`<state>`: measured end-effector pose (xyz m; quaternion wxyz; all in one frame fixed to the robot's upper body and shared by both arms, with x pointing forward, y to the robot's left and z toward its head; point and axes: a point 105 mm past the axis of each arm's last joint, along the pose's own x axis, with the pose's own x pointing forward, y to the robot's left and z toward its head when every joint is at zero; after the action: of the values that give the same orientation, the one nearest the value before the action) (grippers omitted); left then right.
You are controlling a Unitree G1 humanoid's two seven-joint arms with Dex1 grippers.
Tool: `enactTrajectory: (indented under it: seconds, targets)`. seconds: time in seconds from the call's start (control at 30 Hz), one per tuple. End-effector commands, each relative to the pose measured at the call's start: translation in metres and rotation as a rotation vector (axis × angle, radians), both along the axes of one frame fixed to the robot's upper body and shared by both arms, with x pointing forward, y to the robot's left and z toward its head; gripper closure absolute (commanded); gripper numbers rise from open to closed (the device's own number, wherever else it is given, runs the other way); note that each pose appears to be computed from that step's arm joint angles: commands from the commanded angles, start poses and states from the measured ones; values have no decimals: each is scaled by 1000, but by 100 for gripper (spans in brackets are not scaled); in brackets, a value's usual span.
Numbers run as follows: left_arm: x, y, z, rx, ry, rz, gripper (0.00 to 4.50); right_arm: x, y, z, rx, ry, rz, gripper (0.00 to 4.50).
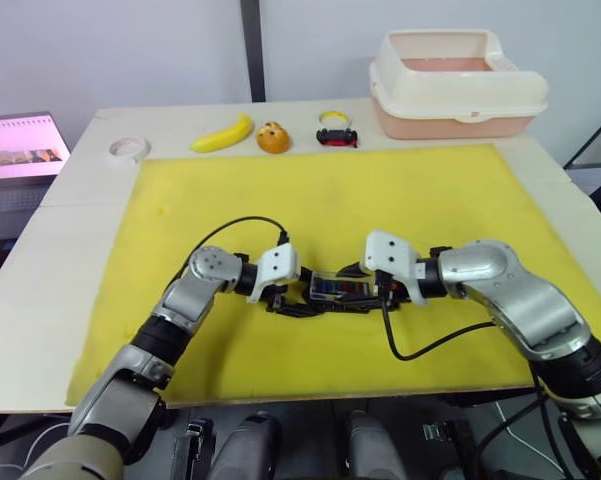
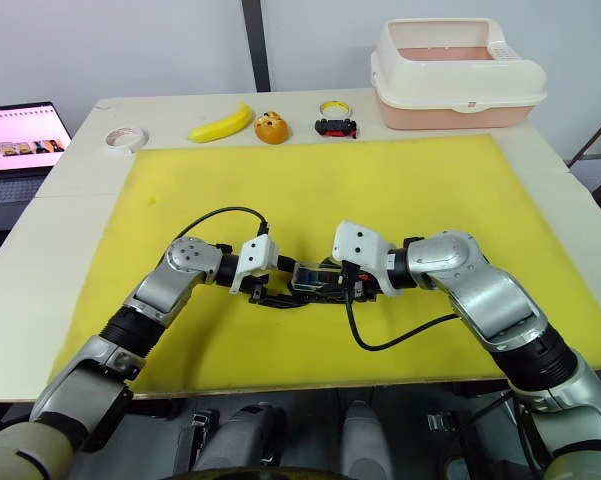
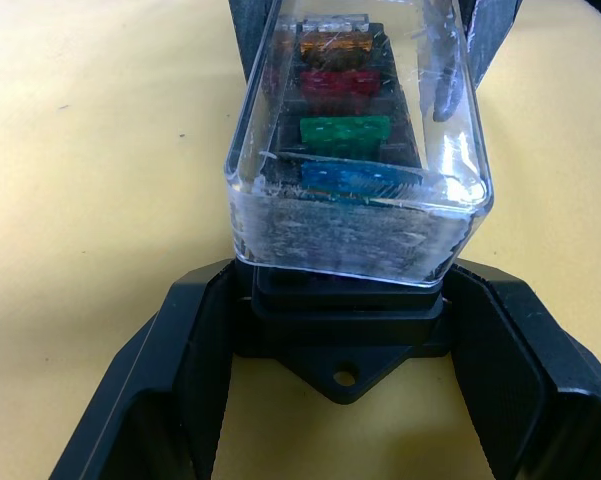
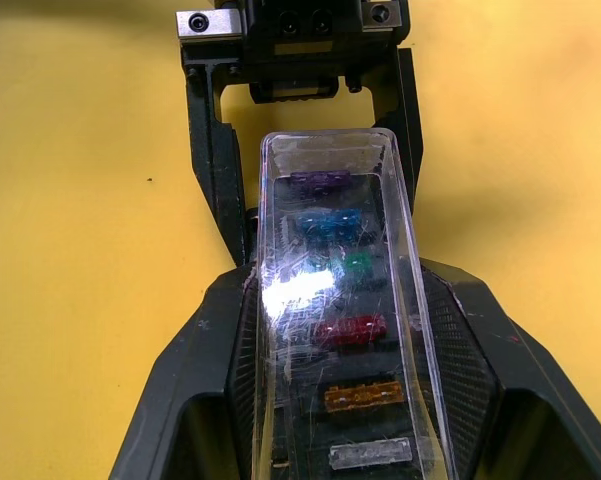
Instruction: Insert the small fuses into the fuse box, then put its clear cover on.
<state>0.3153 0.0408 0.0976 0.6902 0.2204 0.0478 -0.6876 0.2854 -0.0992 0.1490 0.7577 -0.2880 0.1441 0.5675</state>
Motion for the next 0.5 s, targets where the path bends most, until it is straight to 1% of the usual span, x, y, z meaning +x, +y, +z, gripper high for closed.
enactTrajectory:
  seconds: [0.03, 0.4, 0.5]
  targets:
    - [-1, 0, -3, 22, -18, 6, 193, -3, 7, 9, 20, -30, 44, 279]
    - [-2, -1, -3, 21, -17, 7, 193, -2, 9, 15, 26, -46, 52, 279]
    - [-1, 0, -3, 22, -17, 8, 193, -3, 10, 27, 50, -58, 56, 279]
